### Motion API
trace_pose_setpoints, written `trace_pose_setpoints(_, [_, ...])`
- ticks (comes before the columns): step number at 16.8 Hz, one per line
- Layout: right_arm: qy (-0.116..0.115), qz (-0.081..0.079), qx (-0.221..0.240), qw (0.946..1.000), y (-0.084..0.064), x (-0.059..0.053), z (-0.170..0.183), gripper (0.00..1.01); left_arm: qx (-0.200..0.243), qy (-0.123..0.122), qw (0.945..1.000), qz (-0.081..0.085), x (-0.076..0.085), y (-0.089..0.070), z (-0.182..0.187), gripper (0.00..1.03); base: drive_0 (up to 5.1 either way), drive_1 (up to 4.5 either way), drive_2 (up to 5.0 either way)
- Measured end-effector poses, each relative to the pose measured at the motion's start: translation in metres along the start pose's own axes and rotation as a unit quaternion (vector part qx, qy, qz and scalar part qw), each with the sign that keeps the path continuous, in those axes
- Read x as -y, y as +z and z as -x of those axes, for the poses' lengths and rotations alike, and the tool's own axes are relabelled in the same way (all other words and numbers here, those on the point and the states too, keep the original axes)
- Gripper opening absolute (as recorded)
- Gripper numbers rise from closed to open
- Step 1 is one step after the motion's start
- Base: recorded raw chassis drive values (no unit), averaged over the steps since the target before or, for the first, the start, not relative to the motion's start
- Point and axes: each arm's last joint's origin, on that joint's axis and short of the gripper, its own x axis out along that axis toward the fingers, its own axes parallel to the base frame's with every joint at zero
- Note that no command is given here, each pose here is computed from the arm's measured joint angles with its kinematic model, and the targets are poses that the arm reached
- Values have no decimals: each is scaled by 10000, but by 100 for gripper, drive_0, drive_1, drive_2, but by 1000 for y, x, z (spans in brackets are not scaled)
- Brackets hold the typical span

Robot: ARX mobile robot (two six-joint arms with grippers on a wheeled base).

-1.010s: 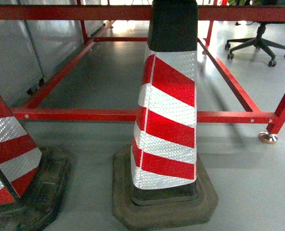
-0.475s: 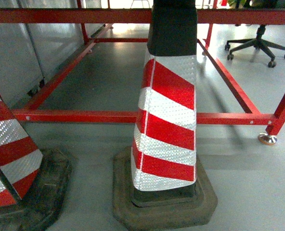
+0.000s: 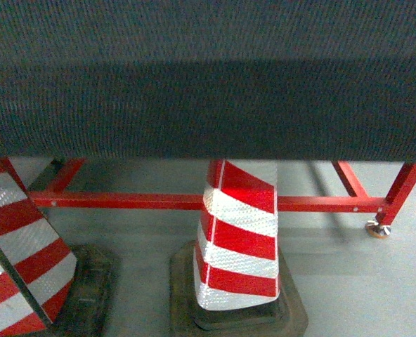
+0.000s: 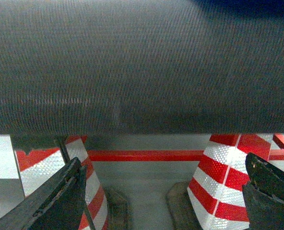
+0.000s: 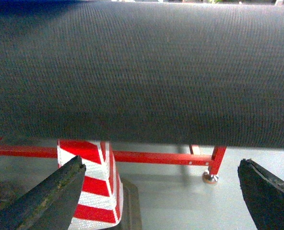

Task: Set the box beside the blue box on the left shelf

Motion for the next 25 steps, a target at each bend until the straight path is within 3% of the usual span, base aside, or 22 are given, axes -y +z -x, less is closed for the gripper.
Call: trace_pose_setpoints(25, [2,2,0,10000,0,0,0,98,8,4,10000,0,0,0,0,98,0,0,0])
